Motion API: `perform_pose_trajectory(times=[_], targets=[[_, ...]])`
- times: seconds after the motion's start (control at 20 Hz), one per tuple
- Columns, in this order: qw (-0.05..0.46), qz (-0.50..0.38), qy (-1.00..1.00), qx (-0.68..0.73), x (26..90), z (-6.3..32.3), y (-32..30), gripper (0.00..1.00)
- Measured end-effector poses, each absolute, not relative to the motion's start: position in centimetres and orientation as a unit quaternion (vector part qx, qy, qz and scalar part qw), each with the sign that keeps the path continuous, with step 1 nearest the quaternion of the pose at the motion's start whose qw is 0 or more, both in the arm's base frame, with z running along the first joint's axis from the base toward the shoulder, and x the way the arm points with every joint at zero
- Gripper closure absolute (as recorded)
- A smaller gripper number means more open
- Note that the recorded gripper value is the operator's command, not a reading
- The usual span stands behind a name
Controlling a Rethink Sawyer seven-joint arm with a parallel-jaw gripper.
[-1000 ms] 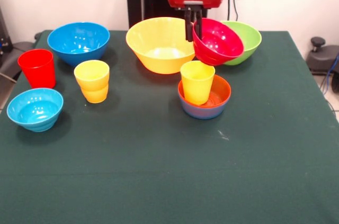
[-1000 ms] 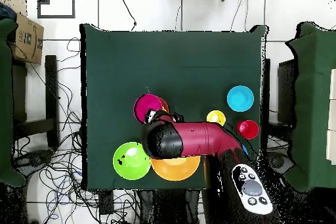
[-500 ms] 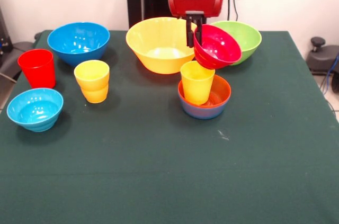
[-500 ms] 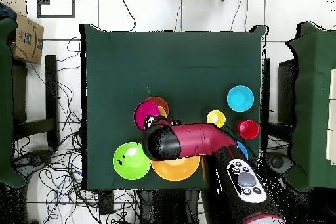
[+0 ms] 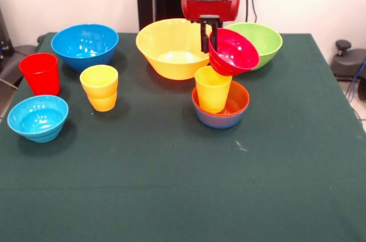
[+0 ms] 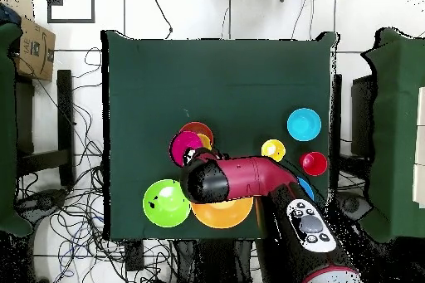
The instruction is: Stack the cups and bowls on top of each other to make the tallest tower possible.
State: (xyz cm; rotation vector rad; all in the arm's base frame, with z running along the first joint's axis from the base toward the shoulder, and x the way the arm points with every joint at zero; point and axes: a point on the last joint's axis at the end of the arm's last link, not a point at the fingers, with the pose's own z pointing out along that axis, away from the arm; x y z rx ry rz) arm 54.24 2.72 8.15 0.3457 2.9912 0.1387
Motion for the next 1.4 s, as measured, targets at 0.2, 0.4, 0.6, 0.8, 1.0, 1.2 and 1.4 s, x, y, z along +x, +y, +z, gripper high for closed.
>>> perform_pose_trajectory(times=[0.2,0.4,0.6,0.8,1.0,1.2,1.4], targets=[[0.062,0.046,0.990,0.115,54.2,8.0,2.7,1.00],[0.056,0.049,0.990,0.118,53.9,7.5,2.6,1.00],[0.055,0.049,0.990,0.122,53.9,7.4,2.2,1.00],[0.055,0.049,0.989,0.127,54.0,7.4,1.7,1.00],[0.054,0.048,0.989,0.131,53.8,7.0,0.9,1.00],[0.048,0.049,0.989,0.132,53.5,6.1,0.0,1.00],[0.046,0.049,0.989,0.134,53.3,5.7,-0.6,1.00]])
